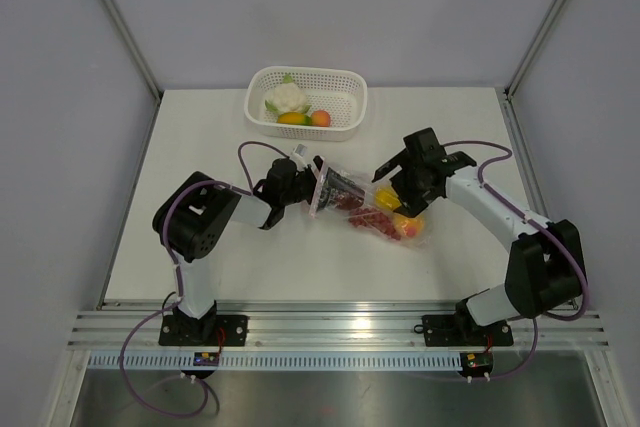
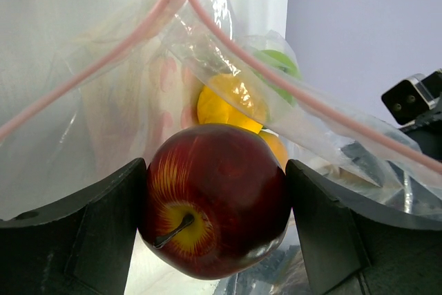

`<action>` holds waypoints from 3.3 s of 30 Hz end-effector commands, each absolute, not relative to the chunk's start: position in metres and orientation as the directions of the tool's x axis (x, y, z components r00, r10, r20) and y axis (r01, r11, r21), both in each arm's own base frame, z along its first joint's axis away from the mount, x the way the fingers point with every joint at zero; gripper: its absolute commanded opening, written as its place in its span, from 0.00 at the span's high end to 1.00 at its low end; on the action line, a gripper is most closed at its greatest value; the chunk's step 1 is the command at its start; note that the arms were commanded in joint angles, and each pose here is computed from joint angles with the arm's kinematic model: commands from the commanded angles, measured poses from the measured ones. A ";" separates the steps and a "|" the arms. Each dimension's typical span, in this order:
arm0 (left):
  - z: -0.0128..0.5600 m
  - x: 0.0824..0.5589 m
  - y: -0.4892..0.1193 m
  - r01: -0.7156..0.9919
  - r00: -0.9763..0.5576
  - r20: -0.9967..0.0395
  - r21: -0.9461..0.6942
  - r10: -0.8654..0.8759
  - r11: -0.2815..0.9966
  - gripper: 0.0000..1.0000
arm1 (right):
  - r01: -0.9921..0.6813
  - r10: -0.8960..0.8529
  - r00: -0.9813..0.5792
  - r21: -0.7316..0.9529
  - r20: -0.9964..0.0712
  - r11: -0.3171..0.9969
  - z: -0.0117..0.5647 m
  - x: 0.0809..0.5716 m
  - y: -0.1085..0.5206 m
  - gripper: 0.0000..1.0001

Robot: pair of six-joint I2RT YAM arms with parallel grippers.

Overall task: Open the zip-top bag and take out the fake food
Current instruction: Pick up the fake fruit from the zipper food storage bag, then place the fake fruit in the bin.

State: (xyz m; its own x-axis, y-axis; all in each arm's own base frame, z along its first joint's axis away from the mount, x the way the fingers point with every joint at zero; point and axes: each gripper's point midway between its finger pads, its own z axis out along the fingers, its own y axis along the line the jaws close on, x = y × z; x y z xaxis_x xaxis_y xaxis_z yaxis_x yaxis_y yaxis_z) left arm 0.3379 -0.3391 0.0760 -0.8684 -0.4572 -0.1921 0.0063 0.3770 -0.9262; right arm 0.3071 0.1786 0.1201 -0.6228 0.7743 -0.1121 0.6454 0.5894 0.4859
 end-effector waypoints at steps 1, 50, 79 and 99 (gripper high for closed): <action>0.088 0.338 -0.341 0.054 -0.866 -0.212 -0.940 -0.452 0.336 0.41 | 0.672 0.821 -0.554 0.508 -0.139 0.539 0.129 0.325 0.179 0.01; 0.167 0.371 -0.264 0.060 -0.771 -0.342 -0.879 -0.538 0.472 0.44 | 0.715 0.839 -0.364 0.456 -0.404 0.530 0.114 0.374 0.090 1.00; 0.211 0.573 -0.234 0.042 -0.519 -0.487 -0.835 -0.702 0.548 0.42 | 0.315 0.782 -0.442 0.741 -0.438 0.593 0.191 0.360 0.129 0.10; 0.212 0.597 -0.204 0.041 -0.432 -0.550 -0.804 -0.715 0.593 0.01 | 0.251 0.782 -0.428 0.771 -0.453 0.585 0.206 0.354 0.131 0.09</action>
State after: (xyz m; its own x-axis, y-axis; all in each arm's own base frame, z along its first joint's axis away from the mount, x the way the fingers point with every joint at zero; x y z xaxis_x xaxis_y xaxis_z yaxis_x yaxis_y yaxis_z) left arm 0.5907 -0.2116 0.1445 -0.5236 -0.7136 -0.4655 -0.0789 0.5846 -0.8075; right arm 0.3519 0.1293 0.1895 -0.4391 0.7927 -0.4229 0.3129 0.5762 0.7551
